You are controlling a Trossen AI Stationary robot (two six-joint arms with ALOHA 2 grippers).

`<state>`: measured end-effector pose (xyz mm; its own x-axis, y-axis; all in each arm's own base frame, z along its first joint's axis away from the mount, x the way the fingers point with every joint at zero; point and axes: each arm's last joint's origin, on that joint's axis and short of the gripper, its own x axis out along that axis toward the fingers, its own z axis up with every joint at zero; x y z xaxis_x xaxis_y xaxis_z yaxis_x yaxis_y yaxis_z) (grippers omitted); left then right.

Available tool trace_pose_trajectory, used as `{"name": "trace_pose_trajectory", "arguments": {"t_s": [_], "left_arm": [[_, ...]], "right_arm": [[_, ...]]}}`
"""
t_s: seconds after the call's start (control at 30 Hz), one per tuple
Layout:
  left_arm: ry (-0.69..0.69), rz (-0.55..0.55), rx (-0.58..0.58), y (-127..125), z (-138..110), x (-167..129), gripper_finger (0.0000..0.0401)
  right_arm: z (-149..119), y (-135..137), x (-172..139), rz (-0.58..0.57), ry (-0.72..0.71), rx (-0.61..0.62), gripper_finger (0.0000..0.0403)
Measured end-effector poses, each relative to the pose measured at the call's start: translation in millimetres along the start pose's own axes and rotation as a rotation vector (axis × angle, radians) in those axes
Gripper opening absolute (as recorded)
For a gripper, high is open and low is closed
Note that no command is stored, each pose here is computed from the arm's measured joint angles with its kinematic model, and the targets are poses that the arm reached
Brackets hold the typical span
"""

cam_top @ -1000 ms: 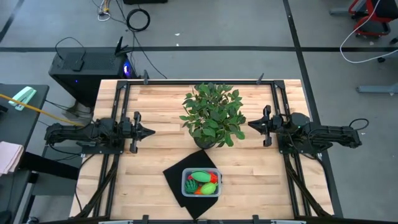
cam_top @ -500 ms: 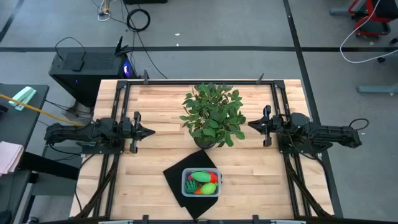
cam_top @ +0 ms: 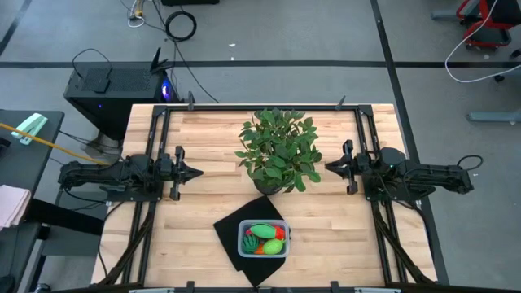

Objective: Pick and placing Produce into tupperware
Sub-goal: Return to Home Position

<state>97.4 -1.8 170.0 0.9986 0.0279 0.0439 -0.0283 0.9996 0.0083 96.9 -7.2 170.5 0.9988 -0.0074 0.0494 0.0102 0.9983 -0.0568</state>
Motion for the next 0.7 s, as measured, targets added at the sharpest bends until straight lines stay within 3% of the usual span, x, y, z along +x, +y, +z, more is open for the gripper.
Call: {"name": "trace_pose_trajectory", "arguments": {"t_s": [0.1, 0.7], "left_arm": [[0.000, 0.000, 0.000, 0.0, 0.0, 0.0, 0.0007], [0.000, 0.000, 0.000, 0.0, 0.0, 0.0, 0.0007]], "right_arm": [[0.7, 1.8, -0.1, 0.061, -0.009, -0.009, 0.0038], [0.8, 1.8, -0.1, 0.063, -0.011, -0.005, 0.0038]]}}
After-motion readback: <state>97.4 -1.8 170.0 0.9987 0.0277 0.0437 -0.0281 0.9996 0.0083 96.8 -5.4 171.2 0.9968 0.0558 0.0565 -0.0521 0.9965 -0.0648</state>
